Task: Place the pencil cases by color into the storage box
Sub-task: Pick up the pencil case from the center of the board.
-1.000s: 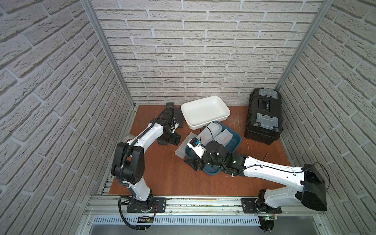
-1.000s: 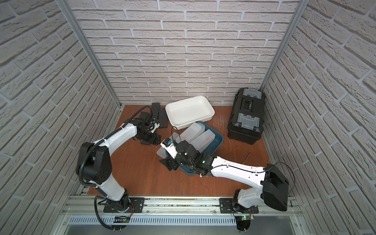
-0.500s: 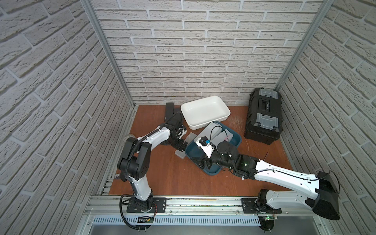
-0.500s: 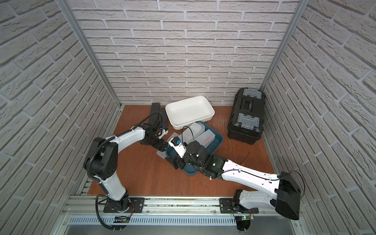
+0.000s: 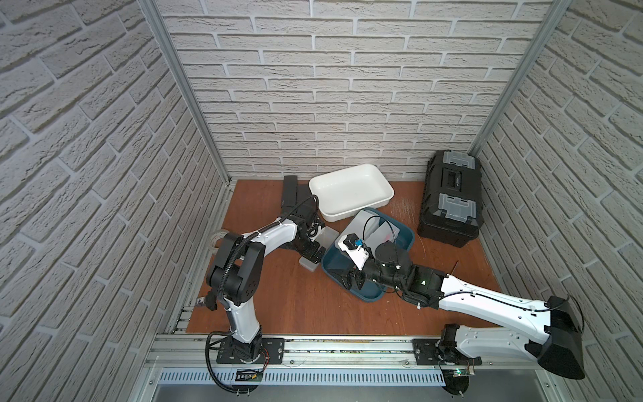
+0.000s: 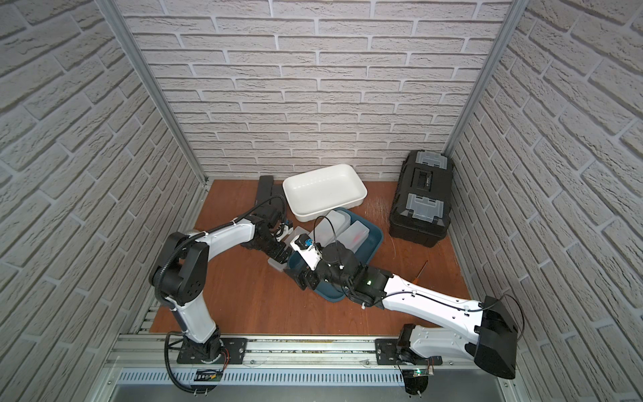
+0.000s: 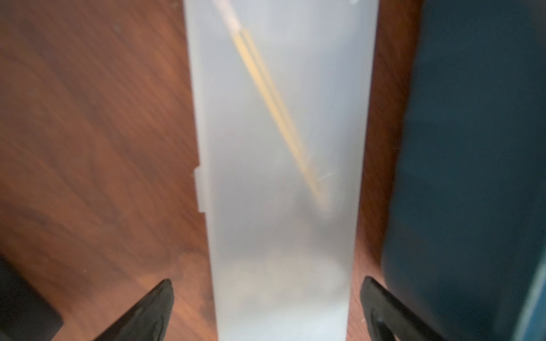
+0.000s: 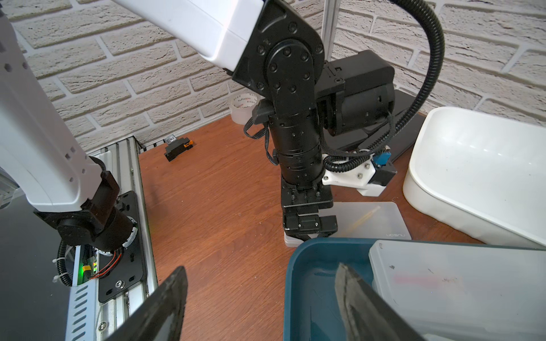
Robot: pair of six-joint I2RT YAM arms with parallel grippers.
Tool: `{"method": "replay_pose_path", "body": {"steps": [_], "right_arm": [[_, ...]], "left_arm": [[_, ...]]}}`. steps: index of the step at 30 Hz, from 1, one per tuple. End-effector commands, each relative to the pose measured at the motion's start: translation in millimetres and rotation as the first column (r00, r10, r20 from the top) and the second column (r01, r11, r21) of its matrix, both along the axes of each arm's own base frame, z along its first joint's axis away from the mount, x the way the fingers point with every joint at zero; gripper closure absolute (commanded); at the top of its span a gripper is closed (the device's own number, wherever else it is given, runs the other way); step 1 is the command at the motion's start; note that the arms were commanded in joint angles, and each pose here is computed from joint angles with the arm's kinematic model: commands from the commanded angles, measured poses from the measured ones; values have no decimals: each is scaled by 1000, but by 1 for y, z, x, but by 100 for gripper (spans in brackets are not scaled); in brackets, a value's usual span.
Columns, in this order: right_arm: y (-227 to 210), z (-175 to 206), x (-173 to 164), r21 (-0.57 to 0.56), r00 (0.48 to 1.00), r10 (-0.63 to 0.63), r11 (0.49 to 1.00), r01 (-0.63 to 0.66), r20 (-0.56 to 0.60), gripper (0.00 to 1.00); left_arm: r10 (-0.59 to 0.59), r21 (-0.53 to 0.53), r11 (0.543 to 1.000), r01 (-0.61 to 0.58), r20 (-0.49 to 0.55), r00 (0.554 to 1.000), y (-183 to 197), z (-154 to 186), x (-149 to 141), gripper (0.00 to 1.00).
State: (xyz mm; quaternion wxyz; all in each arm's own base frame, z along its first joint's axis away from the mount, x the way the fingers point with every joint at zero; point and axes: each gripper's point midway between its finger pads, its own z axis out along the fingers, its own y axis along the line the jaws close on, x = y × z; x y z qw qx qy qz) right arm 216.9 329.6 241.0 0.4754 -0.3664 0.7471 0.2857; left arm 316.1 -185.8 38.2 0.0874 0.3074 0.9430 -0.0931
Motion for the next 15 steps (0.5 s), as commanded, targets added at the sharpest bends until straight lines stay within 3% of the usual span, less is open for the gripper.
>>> {"method": "replay_pose_path", "body": {"steps": [1, 7, 15], "right_arm": [[-3, 10, 3, 26, 999, -10, 1000, 9, 44, 21], [-3, 8, 4, 23, 999, -11, 1000, 10, 42, 20], [-3, 6, 5, 17, 999, -14, 1000, 13, 41, 20]], "left_arm": [[13, 18, 1000, -13, -30, 999, -1, -9, -5, 2], [35, 16, 999, -35, -25, 999, -11, -14, -5, 2], [94, 103, 991, -91, -17, 995, -8, -26, 0, 3]]}}
